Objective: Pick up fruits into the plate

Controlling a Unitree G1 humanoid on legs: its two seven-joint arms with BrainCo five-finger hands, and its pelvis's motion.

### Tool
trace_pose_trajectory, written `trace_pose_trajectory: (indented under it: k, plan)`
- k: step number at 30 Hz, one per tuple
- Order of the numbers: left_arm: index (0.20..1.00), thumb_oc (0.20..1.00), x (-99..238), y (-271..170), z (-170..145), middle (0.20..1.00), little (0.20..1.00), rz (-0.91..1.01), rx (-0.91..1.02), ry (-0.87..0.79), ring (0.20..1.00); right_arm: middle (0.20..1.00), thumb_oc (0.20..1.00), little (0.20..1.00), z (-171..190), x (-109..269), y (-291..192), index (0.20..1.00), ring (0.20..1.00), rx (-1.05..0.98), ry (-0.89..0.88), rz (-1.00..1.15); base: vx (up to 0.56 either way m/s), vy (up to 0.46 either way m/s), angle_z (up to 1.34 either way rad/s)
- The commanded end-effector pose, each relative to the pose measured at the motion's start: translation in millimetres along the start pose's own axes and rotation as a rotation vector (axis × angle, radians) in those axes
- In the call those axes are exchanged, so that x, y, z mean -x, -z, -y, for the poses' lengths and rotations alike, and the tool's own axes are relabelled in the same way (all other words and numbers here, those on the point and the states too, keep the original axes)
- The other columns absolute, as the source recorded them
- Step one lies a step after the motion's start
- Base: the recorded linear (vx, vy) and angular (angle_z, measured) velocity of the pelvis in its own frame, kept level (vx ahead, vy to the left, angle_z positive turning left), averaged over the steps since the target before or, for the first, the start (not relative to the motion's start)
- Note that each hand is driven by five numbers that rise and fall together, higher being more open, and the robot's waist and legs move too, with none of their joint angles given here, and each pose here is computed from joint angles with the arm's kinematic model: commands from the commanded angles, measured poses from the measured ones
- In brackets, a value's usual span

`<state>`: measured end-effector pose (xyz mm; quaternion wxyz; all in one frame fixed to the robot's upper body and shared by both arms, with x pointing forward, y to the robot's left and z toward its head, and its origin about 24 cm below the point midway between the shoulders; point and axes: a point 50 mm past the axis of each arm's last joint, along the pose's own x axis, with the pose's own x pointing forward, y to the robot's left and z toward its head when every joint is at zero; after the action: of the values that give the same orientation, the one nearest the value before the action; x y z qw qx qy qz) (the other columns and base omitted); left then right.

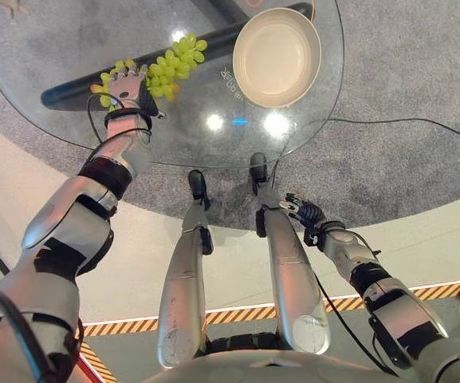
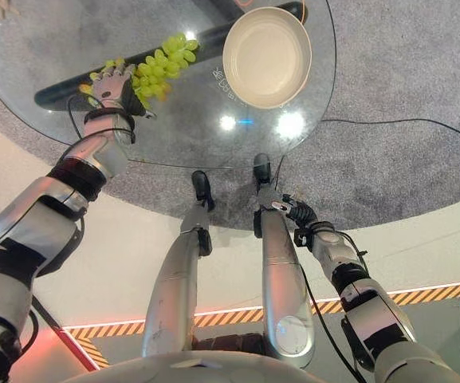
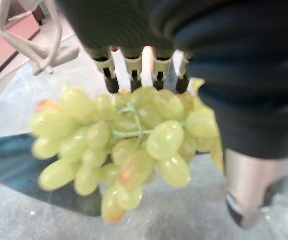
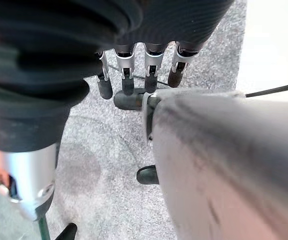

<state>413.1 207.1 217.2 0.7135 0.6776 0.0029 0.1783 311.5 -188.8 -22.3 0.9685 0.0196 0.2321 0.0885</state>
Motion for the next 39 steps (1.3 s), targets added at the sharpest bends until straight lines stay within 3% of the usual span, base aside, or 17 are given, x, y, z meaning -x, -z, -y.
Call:
trace_pose_trajectory:
  k: [1,17,18,27,39]
  plan:
    - [1.000,1.000,-3,30,5,1.000,1.000,-0.141,-0.098,0.039,1.000,1.000,1.000,1.000,-13,6,15,1.000,1.000,-0.048,-0.052,0.000,0.03,0.003,-0.09]
    - [1.000,1.000,-3,73,-4,1.000,1.000,-0.375,-0.238,-0.037,1.000,1.000,1.000,1.000,-27,11,12,1.000,1.000,-0.194,-0.133,0.070,0.01,-0.004,-0.05]
    - [0.200,0.200,-3,75,-3,0.200,0.200,-0.378,-0.239,-0.027,0.200,1.000,1.000,1.000,-28,10,11,1.000,1.000,-0.196,-0.136,0.074,0.00,0.000,0.00]
    - [0.200,0.200,-2,72,7,0.200,0.200,-0.347,-0.169,-0.001,0.200,1.000,1.000,1.000,-31,9,2,1.000,1.000,-0.182,-0.143,0.101,-0.01,0.018,0.00]
    - [0.200,0.200,6,44,25,0.200,0.200,-0.112,-0.074,0.001,0.200,1.000,1.000,1.000,-38,16,-8,1.000,1.000,-0.210,-0.169,0.194,-0.01,0.001,0.01]
